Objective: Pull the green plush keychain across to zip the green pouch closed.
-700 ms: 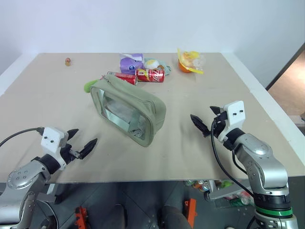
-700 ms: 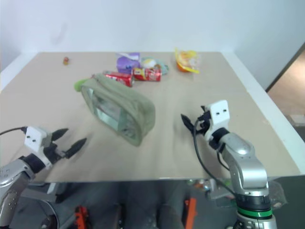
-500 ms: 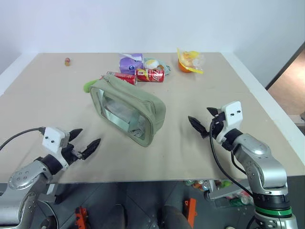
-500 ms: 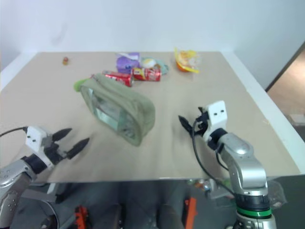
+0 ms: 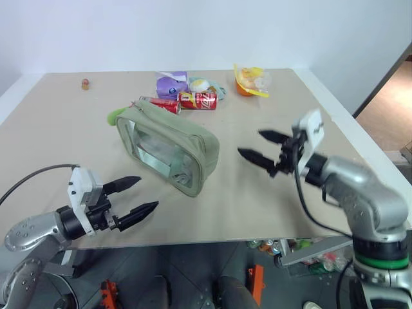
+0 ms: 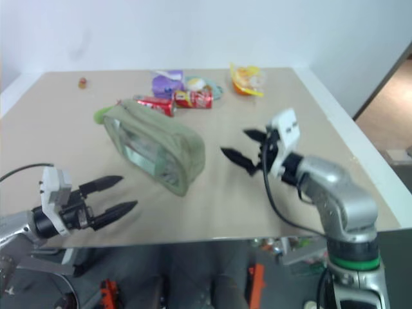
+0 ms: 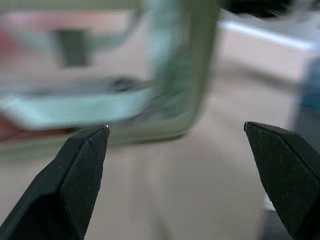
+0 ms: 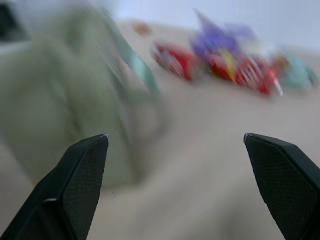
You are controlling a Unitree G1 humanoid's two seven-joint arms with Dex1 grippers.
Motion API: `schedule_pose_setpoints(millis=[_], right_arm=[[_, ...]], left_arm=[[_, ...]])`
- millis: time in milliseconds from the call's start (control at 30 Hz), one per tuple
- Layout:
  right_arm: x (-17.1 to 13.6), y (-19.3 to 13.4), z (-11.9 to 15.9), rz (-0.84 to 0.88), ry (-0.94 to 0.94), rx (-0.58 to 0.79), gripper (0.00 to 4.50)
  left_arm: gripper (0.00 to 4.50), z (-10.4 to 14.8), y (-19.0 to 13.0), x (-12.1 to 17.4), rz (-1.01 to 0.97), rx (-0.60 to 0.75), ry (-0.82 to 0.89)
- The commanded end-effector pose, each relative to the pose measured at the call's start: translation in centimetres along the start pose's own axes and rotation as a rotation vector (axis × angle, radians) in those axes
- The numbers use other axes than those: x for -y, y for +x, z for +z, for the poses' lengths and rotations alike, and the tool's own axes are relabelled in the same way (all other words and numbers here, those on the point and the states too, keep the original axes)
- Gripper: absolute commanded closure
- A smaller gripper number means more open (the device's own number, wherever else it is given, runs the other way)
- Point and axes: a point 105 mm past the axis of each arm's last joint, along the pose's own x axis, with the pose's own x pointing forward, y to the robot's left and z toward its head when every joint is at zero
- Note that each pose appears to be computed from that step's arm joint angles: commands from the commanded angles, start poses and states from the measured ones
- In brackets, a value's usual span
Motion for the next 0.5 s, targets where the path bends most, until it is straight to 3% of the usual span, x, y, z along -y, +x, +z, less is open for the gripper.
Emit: schedule_pose_setpoints(millis=[33,267,467,500], right_arm=[[-1.6,1.9,2.2,0.135,0.016,0.051,0.01],[-2.5,5.2,0.5,0.268,0.01,-0.001,0.01],[-2.4,6.0,-0.7,0.302,0.032,-0.022,0.01],[-2.4,6.1,-0.7,0.302,0.037,-0.017,0.26]], left_arm=[[0.02,1.7,0.6,2.2,-0.151,0.006,-0.001],[0.02,2.5,1.3,2.6,-0.214,-0.017,-0.001],[0.02,2.5,1.4,2.5,-0.212,-0.022,0.014],[0.0,2.5,1.4,2.4,-0.204,-0.019,0.019]])
